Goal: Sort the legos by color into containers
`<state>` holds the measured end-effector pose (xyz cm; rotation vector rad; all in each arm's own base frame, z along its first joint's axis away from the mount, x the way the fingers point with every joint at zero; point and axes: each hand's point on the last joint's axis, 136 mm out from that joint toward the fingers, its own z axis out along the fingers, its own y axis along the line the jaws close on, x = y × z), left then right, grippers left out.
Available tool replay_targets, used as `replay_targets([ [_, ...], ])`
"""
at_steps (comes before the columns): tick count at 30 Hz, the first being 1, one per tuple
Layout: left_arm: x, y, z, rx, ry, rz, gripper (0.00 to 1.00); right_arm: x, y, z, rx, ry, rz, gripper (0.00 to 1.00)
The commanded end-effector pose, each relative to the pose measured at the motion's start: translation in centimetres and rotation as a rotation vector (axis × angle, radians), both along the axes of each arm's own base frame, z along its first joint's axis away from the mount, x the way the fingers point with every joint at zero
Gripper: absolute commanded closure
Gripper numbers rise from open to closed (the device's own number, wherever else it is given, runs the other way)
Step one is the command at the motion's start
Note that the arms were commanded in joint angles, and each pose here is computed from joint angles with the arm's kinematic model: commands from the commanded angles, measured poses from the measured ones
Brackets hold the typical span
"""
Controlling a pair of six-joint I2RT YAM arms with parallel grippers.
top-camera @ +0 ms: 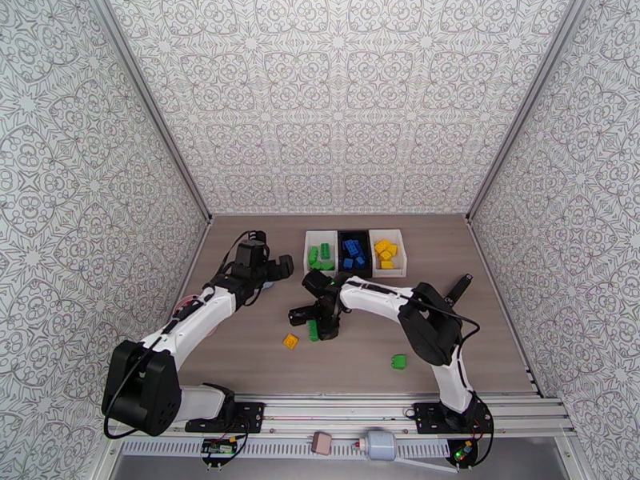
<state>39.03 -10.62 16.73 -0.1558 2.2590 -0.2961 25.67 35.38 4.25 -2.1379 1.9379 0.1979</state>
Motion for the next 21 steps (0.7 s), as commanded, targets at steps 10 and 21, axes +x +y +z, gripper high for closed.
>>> replay_targets([
  [10,-0.4,-4.0,1.6,-0.030,-0.131,-0.144,0.00,3.3,-4.2,10.1,0.462,-0.092,-0.440,0.42],
  [21,-5.1,-9.6,2.1,0.069,-0.241,-0.470,0.00,7.9,-13.0,15.1,0.731,-0.215,-0.944,0.47],
])
